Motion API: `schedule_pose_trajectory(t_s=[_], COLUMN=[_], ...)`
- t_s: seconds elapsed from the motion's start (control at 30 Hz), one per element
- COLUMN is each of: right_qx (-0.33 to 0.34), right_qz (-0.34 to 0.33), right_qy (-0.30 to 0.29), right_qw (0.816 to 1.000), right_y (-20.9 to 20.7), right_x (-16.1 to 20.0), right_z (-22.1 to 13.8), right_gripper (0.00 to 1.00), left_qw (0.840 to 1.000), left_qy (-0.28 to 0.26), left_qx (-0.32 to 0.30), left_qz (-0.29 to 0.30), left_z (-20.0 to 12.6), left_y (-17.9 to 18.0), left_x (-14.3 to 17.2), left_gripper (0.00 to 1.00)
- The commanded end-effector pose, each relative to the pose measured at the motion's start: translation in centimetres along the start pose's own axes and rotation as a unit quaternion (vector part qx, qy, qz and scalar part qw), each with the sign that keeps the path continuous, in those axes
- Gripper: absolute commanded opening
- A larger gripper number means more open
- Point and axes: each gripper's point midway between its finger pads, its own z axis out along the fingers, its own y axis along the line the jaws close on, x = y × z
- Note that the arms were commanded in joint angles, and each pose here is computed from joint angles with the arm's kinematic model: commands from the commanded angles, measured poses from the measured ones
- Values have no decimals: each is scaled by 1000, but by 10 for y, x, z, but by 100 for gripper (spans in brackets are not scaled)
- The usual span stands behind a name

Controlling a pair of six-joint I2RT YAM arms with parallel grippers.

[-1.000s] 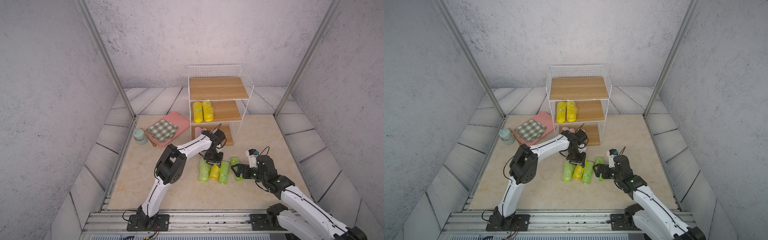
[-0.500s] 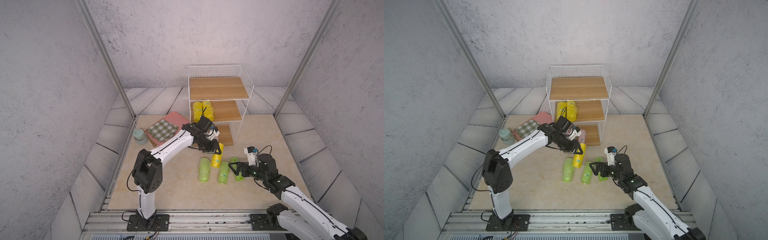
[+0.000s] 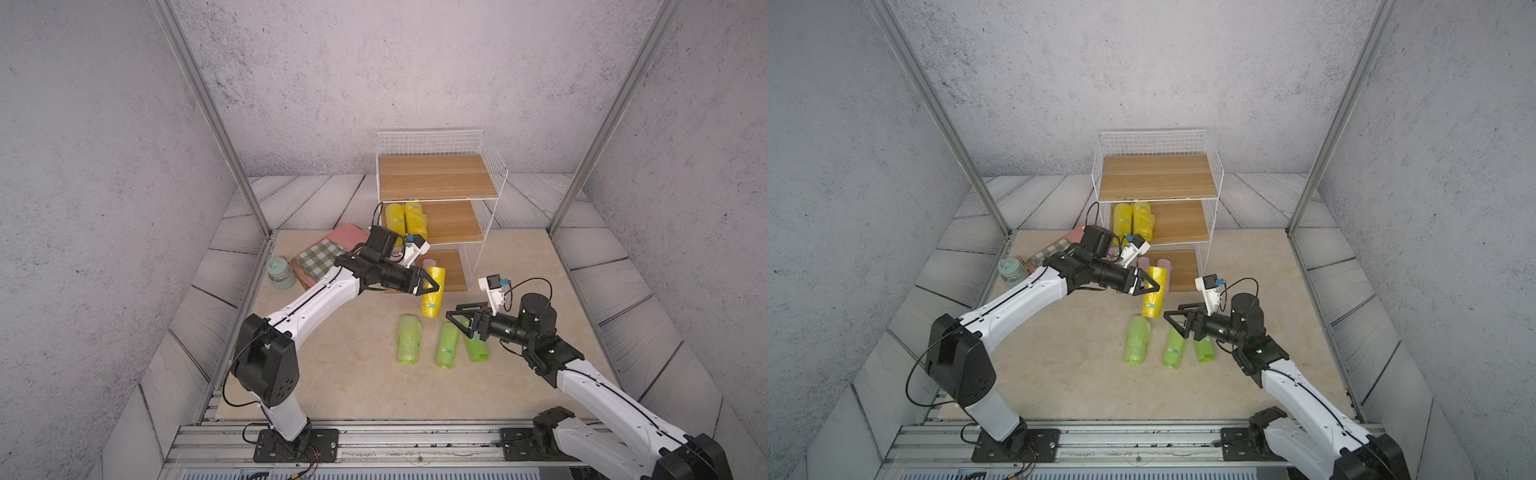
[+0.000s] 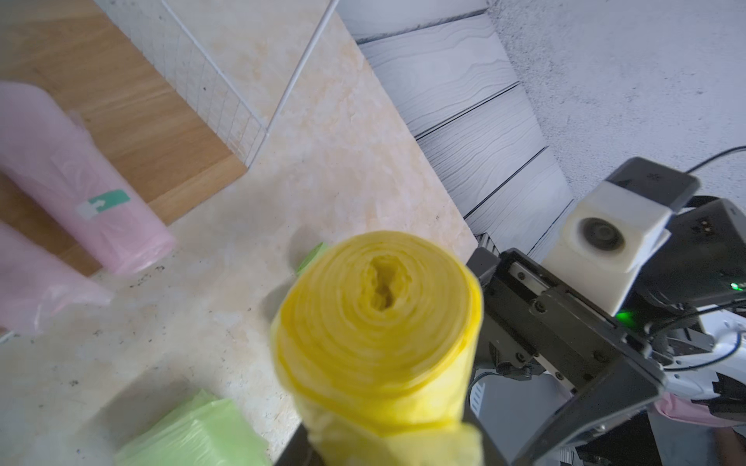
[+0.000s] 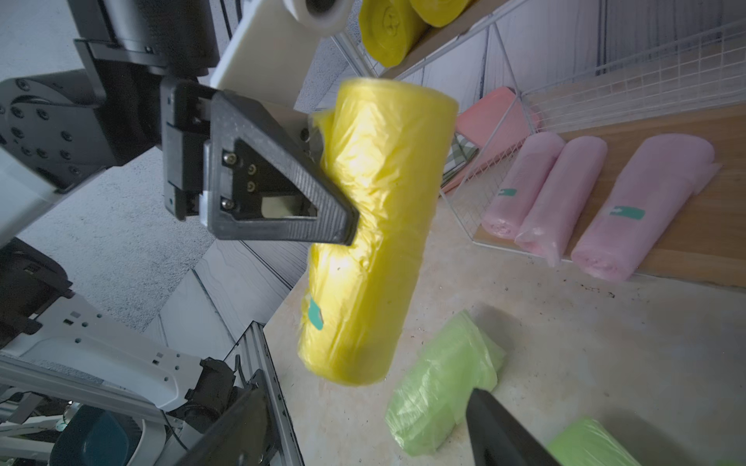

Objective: Sort the rolls of trash bags by color and place them on the shelf
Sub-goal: Pick up the roll of trash bags from the center of the board.

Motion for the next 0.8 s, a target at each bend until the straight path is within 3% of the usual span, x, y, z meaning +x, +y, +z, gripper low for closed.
schedule_pose_trajectory(t_s=[0.0,0.37,0.63,0.77], right_qx=[-52,-81,-96,-97], right_qz=[-14,-14,-7,-4], right_qy=[-18,-29,-25,-21], right_qw=[998,996,995,995], right_y=[21,27,29,29], right_x=[-22,-43,-50,-49], right_z=[5,19,29,32], right_gripper=[79,73,60,58], left_qw=[995,987,984,982], left_qy=[-57,-107,-115,-125], left_qx=[44,73,88,94], left_qz=[67,97,103,102], left_z=[-18,-26,-25,-27], left_y=[-32,-44,-47,-48], left_x=[-24,-38,-40,-47], left_gripper=[0,0,0,0])
